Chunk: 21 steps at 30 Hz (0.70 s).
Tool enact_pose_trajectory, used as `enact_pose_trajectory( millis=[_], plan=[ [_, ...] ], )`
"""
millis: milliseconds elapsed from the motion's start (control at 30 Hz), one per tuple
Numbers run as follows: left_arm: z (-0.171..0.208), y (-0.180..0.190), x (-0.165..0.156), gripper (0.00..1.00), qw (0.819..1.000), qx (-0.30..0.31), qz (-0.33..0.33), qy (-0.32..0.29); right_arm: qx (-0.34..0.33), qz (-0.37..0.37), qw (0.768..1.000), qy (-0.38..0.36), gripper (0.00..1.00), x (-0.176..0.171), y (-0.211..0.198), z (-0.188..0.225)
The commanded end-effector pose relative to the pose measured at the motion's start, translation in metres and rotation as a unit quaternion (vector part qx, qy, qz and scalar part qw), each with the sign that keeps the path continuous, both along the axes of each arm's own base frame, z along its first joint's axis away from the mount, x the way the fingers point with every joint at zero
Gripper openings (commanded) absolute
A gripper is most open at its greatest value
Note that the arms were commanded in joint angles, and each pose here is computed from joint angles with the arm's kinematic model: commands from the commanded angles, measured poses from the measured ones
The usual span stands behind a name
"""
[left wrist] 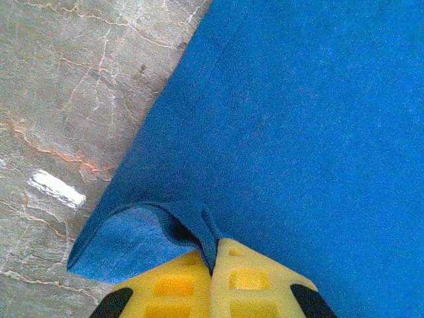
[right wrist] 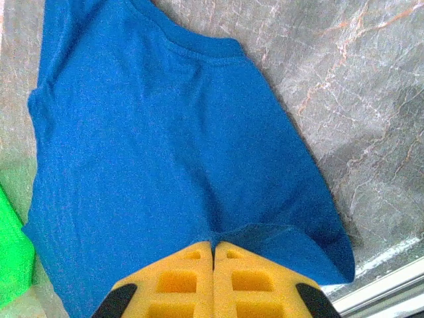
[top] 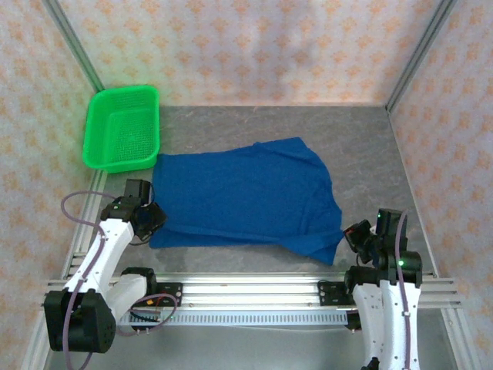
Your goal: Fold and stack the t-shirts
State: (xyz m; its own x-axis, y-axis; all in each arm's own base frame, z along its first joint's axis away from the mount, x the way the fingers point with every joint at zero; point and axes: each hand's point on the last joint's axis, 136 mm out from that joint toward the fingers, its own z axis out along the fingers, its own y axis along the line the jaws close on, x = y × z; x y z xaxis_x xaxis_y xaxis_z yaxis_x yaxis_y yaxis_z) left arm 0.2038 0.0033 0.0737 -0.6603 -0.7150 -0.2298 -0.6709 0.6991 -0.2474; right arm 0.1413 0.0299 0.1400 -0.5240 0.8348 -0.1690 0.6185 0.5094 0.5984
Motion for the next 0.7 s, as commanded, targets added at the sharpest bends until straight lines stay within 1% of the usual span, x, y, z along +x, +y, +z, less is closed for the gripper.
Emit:
enact_pose_trajectory(
  millis=[0, 233, 400, 667],
  plan=[
    [-0.007, 0.011, -0.013, 0.0, 0.999, 0.019, 0.034, 0.021, 0.015, 0.009, 1.0, -0.004, 0.0, 0.004, 0.005, -0.003],
    [-0.002, 0.009, -0.006, 0.0, 0.999, 0.014, 0.029, 0.005, 0.041, 0.035, 0.998, -0.022, 0.0, 0.021, 0.015, 0.003],
    [-0.002, 0.009, -0.003, 0.0, 1.0, 0.018, 0.017, 0.011, 0.025, 0.069, 0.997, -0.015, 0.0, 0.032, 0.015, 0.008],
    [0.002, 0.008, 0.006, 0.0, 1.0, 0.016, 0.004, 0.006, 0.009, 0.101, 0.995, -0.01, 0.0, 0.05, 0.017, 0.01]
  ],
)
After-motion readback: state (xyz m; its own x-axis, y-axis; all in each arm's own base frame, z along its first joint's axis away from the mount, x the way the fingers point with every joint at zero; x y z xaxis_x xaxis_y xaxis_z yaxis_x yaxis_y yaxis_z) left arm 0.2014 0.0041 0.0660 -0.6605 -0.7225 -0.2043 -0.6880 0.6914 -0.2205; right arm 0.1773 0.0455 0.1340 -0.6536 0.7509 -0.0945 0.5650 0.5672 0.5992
